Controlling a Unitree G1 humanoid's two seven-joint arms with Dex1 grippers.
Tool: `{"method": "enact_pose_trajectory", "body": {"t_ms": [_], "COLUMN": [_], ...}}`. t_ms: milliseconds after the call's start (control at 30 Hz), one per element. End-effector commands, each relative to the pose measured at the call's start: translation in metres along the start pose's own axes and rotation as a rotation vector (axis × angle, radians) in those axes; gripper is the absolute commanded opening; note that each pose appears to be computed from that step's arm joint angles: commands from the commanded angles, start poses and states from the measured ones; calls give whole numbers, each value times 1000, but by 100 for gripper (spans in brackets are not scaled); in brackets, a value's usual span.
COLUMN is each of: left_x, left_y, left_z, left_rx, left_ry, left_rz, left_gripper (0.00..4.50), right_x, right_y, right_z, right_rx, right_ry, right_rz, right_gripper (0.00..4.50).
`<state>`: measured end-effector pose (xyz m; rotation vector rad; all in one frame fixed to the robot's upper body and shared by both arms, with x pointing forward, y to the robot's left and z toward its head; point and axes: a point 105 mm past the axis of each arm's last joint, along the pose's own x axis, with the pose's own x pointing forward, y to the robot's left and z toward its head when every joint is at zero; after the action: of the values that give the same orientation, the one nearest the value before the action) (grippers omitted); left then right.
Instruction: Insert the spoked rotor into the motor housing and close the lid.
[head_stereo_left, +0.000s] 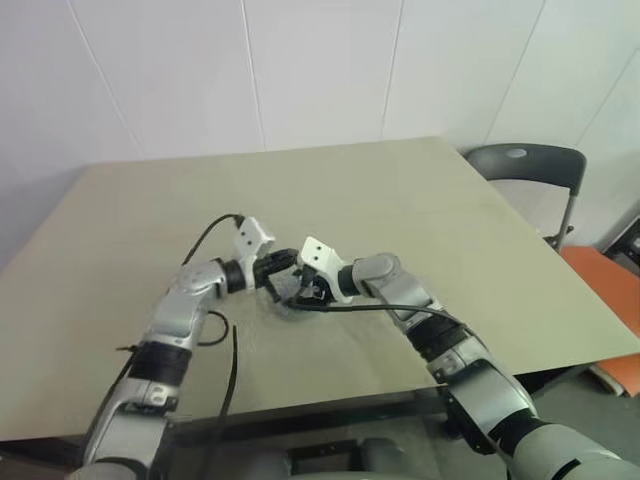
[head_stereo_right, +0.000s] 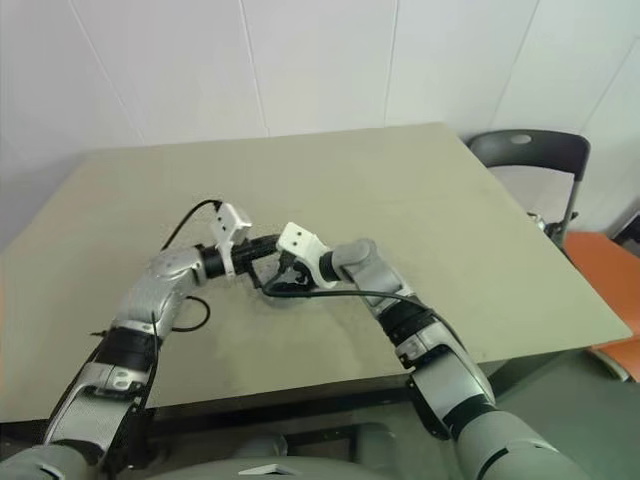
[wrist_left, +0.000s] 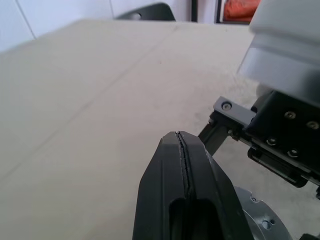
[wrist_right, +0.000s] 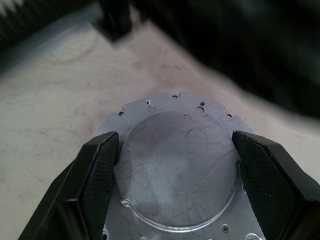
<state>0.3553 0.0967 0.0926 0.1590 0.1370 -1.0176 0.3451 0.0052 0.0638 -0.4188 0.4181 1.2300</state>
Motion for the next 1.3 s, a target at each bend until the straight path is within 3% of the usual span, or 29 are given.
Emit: {"method": "enact_pose_trajectory", "body": {"t_ms": [33, 100, 433, 767, 900, 1100, 1300], "left_x": [2, 0, -5, -14, -15, -16, -16], "left_y": [1, 1, -16, -16, -15, -17, -18], "left_z": [-25, -34, -35, -65, -64, -66, -64], "left_rx": [20, 25, -61, -63, -63, -65, -68], "left_ry": [152, 202, 187, 349, 343, 348, 344], "left_rz": [-26, -35, -148, -126, -121, -132, -145], "left_gripper": [0, 0, 0, 0, 0, 0, 0], "right_x": [-1, -1, -2, -3, -8, -16, -31], "right_y": [-1, -2, -4, -10, -14, -20, -25], "right_z": [-22, -22, -24, -16, -13, -16, 2], "right_rx": [37, 41, 43, 65, 154, 281, 371], "right_ry": [74, 74, 75, 34, 7, -13, -130], "right_rz": [-27, -35, -60, -98, -102, -81, -35], "right_gripper": [329, 329, 329, 329, 448, 448, 448]}}
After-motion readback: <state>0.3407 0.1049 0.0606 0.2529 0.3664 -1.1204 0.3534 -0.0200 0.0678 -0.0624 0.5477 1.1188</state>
